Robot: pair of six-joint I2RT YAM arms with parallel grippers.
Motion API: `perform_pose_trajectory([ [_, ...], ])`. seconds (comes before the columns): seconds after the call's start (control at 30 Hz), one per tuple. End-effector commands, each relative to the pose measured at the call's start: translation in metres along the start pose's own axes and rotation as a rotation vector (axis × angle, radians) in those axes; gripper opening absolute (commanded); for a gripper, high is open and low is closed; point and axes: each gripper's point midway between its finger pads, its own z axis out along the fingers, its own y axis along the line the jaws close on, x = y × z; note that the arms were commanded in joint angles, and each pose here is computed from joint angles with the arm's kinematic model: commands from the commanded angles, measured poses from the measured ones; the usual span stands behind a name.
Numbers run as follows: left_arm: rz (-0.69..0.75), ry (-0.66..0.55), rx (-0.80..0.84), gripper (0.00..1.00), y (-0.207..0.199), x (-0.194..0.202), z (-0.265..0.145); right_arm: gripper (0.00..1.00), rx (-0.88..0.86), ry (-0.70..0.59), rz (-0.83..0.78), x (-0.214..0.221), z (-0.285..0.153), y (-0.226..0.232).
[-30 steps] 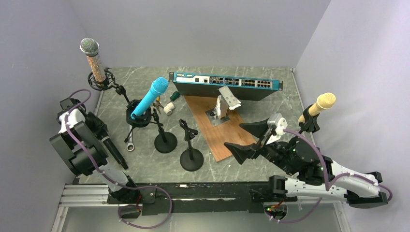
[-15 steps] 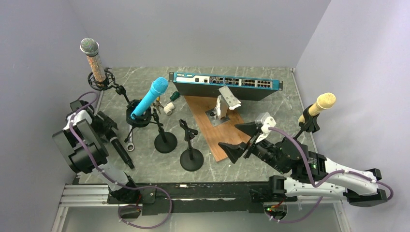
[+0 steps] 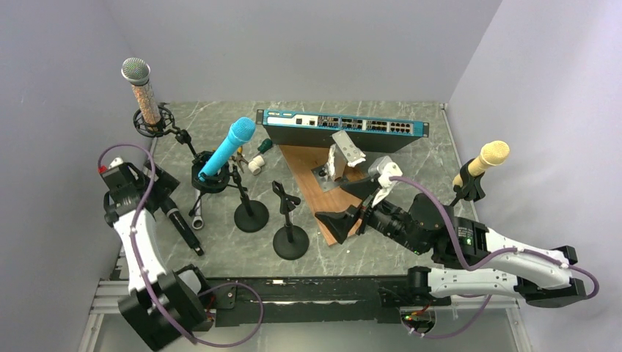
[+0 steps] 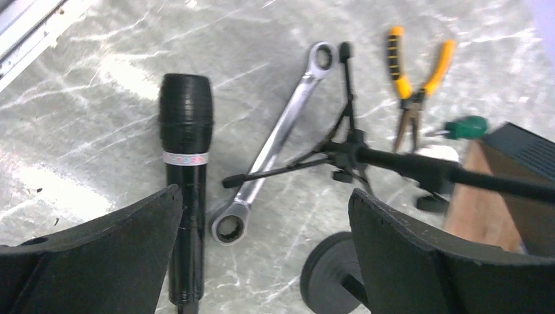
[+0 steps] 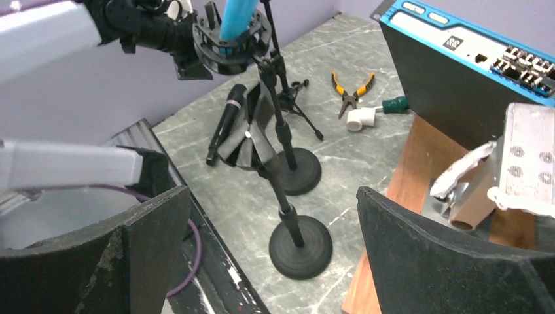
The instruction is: Remove the microphone from the stand
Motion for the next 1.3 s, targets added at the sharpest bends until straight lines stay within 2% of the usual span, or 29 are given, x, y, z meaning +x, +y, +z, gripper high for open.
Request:
perform_pose_trajectory([
  [0.0, 0.049, -0.14, 0.163, 0.99, -0.035, -0.016, -0.04, 0.99, -0.01, -0.018, 0.057, -0.03, 0.011, 0.014],
  [0.23, 0.213, -0.316, 0.262, 0.99, -0.066, -0.038, -0.114, 0.8, -0.067, 0.084, 0.002, -0.023, 0.056, 0.039],
  [0.4, 0.28, -0.419, 0.329, 0.99, -0.088, -0.048, -0.156, 0.74, -0.064, 0.151, -0.003, -0.007, 0.085, 0.039],
  [0.57, 0.359, -0.501, 0.341, 0.99, -0.11, -0.07, -0.209, 0.63, -0.036, 0.208, -0.032, 0.005, 0.105, 0.039],
  [0.7, 0.408, -0.556, 0.411, 0.99, -0.129, -0.077, -0.242, 0.58, -0.017, 0.222, -0.048, 0.011, 0.115, 0.038],
  [0.77, 0.436, -0.568, 0.458, 0.99, -0.138, -0.076, -0.255, 0.51, 0.001, 0.232, -0.062, 0.013, 0.119, 0.036],
  [0.87, 0.48, -0.572, 0.539, 1.0, -0.151, -0.07, -0.27, 0.47, 0.043, 0.26, -0.089, 0.023, 0.122, 0.028],
  [1.07, 0.593, -0.542, 0.764, 0.99, -0.18, -0.041, -0.295, 0.29, 0.086, 0.344, -0.105, 0.056, 0.123, 0.019],
  [1.27, 0.654, -0.558, 0.806, 0.99, -0.179, -0.029, -0.302, 0.2, 0.09, 0.45, -0.093, 0.1, 0.122, 0.018],
])
